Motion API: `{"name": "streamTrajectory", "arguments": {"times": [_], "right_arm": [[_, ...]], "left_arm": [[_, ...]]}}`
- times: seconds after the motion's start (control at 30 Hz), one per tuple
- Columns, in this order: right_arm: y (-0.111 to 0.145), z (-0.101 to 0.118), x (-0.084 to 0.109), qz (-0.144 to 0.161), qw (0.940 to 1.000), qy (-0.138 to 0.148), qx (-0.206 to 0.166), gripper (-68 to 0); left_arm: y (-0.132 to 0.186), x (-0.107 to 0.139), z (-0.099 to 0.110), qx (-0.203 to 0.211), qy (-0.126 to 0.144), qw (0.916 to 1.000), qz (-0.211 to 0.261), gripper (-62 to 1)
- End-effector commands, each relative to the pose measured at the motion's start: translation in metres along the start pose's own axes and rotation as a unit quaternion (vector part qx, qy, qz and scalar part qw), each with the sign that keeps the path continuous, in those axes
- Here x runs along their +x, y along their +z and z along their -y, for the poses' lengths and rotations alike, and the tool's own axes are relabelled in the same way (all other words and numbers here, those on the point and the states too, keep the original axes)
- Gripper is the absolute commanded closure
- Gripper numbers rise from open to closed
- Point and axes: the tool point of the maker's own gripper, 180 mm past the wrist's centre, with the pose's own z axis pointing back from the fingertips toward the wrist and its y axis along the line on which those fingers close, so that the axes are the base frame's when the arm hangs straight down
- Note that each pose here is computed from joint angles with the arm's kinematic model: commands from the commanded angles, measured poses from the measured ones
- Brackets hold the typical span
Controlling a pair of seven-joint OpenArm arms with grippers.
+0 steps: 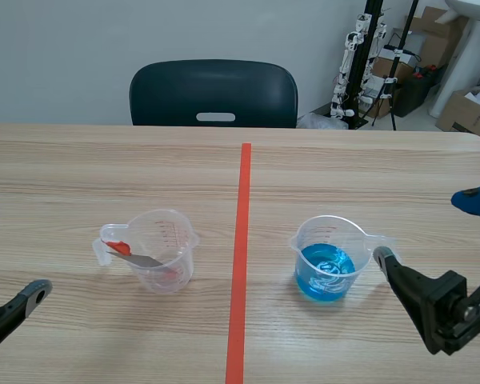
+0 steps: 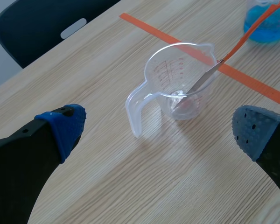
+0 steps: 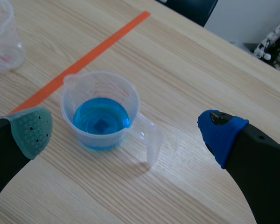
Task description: Do the redox reaction experiment. lift the metal plate out of the left beaker
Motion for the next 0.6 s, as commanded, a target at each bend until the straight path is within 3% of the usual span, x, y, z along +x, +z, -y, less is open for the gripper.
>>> {"name": "streamTrajectory", "arguments": {"times": [0.0,0.1,0.2,0.33,0.57], "right_arm": [[-0.002,0.005,0.017,0.035,0.9994,0.005,-0.006,-67.9],[-0.001,0.004,0.024,0.054,0.9985,0.008,-0.006,-67.9],[-0.001,0.003,0.022,0.047,0.9985,0.029,-0.003,-67.9],[-0.001,0.004,0.022,0.048,0.9984,0.03,-0.006,-67.9],[0.001,0.013,0.036,0.087,0.9952,0.035,-0.03,-67.9]], "left_arm": [[-0.001,0.006,-0.001,0.004,0.002,0.9999,0.013,-62.3],[-0.001,0.006,-0.001,0.004,0.002,0.9999,0.012,-62.3],[-0.001,0.006,-0.001,0.004,0.002,0.9999,0.013,-62.3],[0.0,0.007,-0.001,0.004,0.003,0.9998,0.018,-62.3],[0.007,-0.002,-0.003,0.011,0.016,0.9994,0.027,-62.3]]}}
